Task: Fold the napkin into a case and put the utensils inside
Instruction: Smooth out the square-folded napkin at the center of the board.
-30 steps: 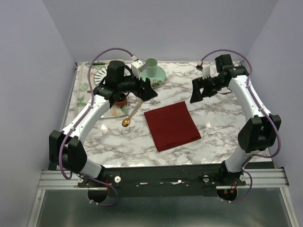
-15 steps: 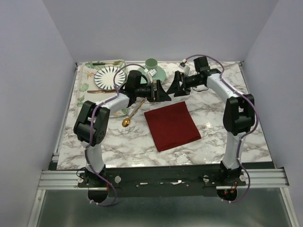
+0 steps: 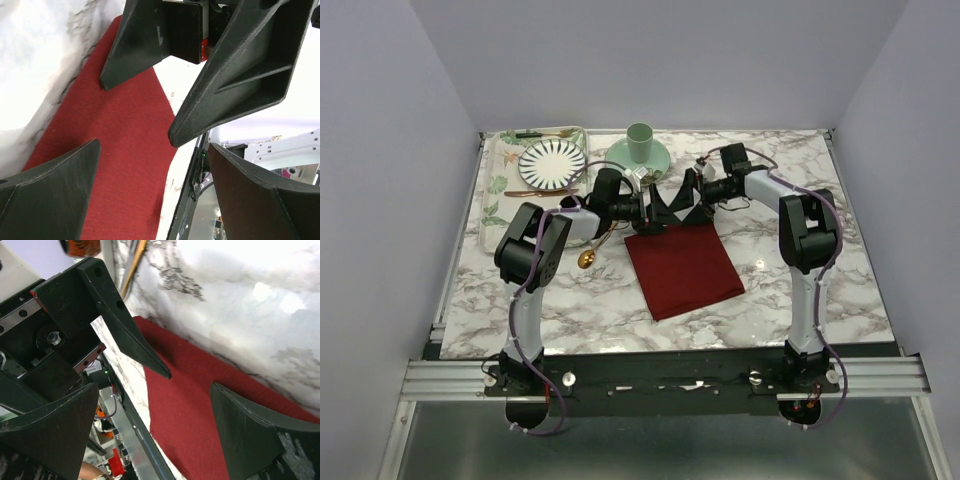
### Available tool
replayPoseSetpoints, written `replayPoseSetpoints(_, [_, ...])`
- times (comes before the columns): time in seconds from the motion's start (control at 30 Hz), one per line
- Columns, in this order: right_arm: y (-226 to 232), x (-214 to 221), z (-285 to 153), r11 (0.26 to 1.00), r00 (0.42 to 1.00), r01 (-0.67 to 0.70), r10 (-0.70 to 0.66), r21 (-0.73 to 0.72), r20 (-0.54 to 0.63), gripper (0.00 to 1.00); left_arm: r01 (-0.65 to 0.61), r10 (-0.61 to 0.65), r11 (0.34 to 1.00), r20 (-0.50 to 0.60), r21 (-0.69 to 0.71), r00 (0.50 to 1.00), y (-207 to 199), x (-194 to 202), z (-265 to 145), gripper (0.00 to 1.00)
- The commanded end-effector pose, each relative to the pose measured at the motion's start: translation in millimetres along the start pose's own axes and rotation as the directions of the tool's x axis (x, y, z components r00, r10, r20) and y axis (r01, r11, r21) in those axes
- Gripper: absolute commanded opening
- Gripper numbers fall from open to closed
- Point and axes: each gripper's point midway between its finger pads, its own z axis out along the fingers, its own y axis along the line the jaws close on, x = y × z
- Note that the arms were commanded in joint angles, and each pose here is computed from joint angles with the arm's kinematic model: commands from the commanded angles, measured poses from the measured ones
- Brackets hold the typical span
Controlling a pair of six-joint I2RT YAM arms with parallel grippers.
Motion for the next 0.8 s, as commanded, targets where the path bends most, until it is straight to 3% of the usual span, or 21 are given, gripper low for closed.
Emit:
replayPoseSetpoints(0.0, [-30.4,3.8,13.7,0.998,0.997,-0.067,0.067,0.006,-0.024,1.00,0.047,-0.047,0.999,-0.016,-0.003,0.999,21.9,4.4,6.3,0.99])
replayPoseSetpoints(0.37, [-75.7,12.4,2.1,0.980,0.982,-0.187,0.188,0.076,-0.011,1.00,0.189,-0.192,0.980,-0.063,-0.054,0.979,65.2,37.7,-1.3,0.99])
replayPoseSetpoints(0.77, [-85.7,15.3,-9.8,0.974,0.986,-0.158,0.163,0.160,-0.019,1.00,0.212,-0.212,0.977,-0.071,-0.013,0.975,47.1,64.4,-20.8,0.99])
